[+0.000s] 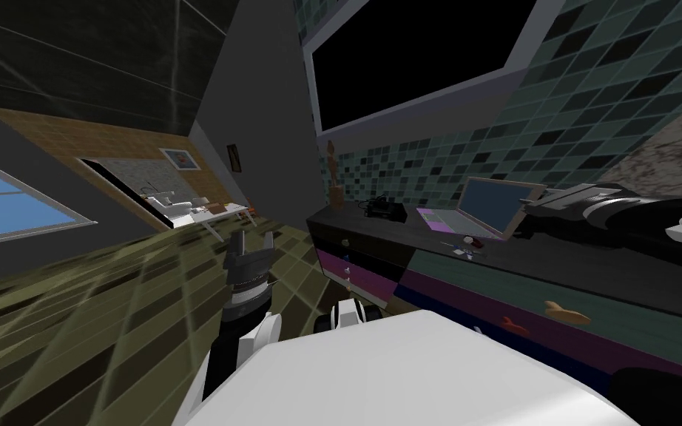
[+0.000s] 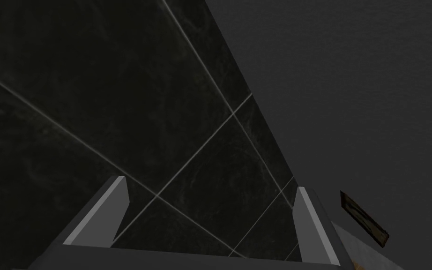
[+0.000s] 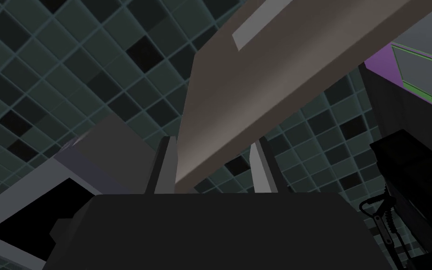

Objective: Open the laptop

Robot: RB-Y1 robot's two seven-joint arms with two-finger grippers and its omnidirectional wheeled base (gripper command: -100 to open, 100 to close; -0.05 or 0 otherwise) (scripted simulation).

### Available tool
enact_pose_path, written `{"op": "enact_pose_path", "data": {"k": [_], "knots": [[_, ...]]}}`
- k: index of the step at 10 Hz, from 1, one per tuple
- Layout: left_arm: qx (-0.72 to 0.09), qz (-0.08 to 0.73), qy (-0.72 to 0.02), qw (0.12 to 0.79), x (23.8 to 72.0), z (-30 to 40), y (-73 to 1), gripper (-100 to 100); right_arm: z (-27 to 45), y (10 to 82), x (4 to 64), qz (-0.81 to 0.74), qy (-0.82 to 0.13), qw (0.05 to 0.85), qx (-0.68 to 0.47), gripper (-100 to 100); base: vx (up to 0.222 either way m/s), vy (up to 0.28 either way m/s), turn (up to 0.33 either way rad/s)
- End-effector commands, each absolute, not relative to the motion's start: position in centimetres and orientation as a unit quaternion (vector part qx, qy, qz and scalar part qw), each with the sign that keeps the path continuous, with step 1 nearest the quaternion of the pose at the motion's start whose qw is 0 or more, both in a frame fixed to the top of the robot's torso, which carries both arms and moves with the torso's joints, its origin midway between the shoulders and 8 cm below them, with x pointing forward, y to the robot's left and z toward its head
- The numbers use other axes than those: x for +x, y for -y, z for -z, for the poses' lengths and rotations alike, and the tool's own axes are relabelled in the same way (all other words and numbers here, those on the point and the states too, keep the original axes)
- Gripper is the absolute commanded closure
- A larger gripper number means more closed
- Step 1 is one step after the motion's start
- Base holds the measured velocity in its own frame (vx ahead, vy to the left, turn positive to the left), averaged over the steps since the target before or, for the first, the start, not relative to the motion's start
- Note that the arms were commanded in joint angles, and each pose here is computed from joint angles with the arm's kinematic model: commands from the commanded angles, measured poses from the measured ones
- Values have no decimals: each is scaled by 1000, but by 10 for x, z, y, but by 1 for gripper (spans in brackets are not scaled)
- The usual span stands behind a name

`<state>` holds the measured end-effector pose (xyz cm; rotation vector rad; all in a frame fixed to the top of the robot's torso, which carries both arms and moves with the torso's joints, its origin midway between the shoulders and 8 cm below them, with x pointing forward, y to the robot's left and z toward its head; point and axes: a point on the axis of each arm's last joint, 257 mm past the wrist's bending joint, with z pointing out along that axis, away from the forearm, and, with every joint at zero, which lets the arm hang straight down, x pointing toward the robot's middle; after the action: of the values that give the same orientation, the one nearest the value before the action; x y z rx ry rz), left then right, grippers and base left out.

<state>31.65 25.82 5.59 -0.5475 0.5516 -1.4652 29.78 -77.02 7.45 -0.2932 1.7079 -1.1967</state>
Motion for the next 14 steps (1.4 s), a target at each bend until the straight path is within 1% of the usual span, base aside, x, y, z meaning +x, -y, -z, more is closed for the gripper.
{"op": "enact_pose_path", "data": {"k": [1, 2, 3, 6, 10, 11, 12, 14], "knots": [[-243, 651, -245, 675, 317, -56, -258, 0, -73, 744, 308, 479, -700, 509, -144, 100, 120, -1, -221], [-243, 651, -245, 675, 317, -56, -258, 0, -74, 750, 306, 482, -702, 506, -139, 100, 54, 3, -52], [-243, 652, -245, 675, 317, -56, -258, 0, -69, 768, 301, 509, -704, 474, -146, 100, -88, 38, 292], [-243, 652, -245, 675, 317, -56, -258, 0, -67, 801, 288, 555, -702, 420, -156, 100, -146, 72, 332], [-243, 652, -245, 675, 317, -56, -258, 0, -69, 837, 273, 610, -690, 347, -176, 100, -102, 82, 291], [-243, 652, -245, 675, 317, -56, -258, 0, -71, 845, 270, 624, -685, 328, -183, 100, -98, 76, 242], [-243, 652, -245, 675, 317, -56, -258, 0, -67, 839, 270, 613, -690, 340, -179, 100, -39, 35, 47], [-243, 652, -245, 675, 317, -56, -258, 0, -51, 857, 256, 631, -694, 295, -183, 100, -71, 16, 292]]}}
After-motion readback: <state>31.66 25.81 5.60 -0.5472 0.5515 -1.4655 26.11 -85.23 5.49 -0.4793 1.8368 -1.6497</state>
